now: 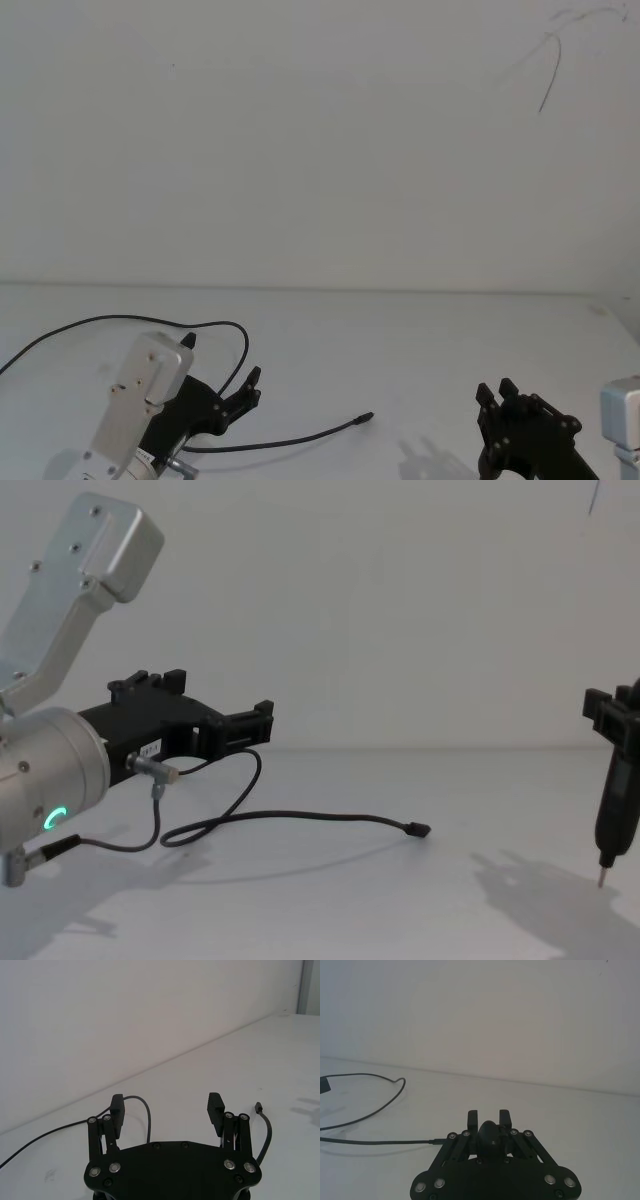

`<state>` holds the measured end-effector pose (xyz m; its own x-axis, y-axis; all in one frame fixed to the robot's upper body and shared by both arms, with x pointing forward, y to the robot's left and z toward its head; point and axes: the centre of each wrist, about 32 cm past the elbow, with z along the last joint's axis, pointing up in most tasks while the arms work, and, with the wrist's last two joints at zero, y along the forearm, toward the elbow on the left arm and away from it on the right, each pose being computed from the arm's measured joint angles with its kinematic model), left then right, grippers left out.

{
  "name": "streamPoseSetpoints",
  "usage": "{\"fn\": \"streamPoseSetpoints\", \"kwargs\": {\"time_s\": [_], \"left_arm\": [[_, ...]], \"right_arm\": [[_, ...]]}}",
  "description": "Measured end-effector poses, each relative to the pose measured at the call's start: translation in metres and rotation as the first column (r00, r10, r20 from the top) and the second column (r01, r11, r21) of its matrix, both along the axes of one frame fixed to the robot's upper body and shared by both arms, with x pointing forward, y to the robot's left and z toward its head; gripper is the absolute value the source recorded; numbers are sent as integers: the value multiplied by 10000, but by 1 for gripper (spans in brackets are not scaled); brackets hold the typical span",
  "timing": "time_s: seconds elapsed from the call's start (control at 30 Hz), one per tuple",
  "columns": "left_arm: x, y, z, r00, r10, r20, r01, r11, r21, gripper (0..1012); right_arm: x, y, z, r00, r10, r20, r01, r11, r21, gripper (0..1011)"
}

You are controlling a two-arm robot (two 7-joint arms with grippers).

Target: Pick up the data cable with the one hand.

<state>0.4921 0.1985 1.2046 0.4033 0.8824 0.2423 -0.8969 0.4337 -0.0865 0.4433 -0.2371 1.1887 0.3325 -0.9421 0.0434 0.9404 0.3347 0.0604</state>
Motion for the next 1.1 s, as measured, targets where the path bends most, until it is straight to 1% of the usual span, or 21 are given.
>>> {"fn": "streamPoseSetpoints", "kwargs": {"time_s": [0.6,0.7,0.8,0.83,0.87,0.93,0.97,1.03,1.07,1.1], "left_arm": [[0,0,0,10000,-34,-9,34,10000,14,1001],[6,9,7,9998,-173,-14,173,9998,77,1001],[20,31,24,9989,-467,-33,467,9987,214,1001],[20,31,24,9989,-467,-33,467,9987,214,1001],[28,44,34,9981,-620,-45,621,9977,283,1001],[36,57,44,9970,-770,-63,772,9964,349,1001],[44,71,53,9956,-931,-86,934,9948,416,1001],[50,85,61,9939,-1099,-118,1104,9927,478,1001],[62,106,72,9914,-1296,-156,1302,9898,572,1001],[66,115,76,9902,-1385,-178,1393,9884,608,1001]], "right_arm": [[0,0,0,10000,1,0,-1,10000,2,251],[0,0,0,10000,1,0,-1,10000,1,251],[0,0,0,10000,1,0,-1,10000,1,251],[0,0,0,10000,1,-1,-1,10000,2,251],[0,0,0,10000,1,-1,-1,10000,1,251],[0,0,0,10000,1,0,-1,10000,1,251],[0,0,0,10000,1,0,-1,10000,2,251],[0,0,0,10000,1,0,-1,10000,1,251],[0,0,0,10000,1,0,-1,10000,1,251],[0,0,0,10000,1,-1,-1,10000,1,251]]}}
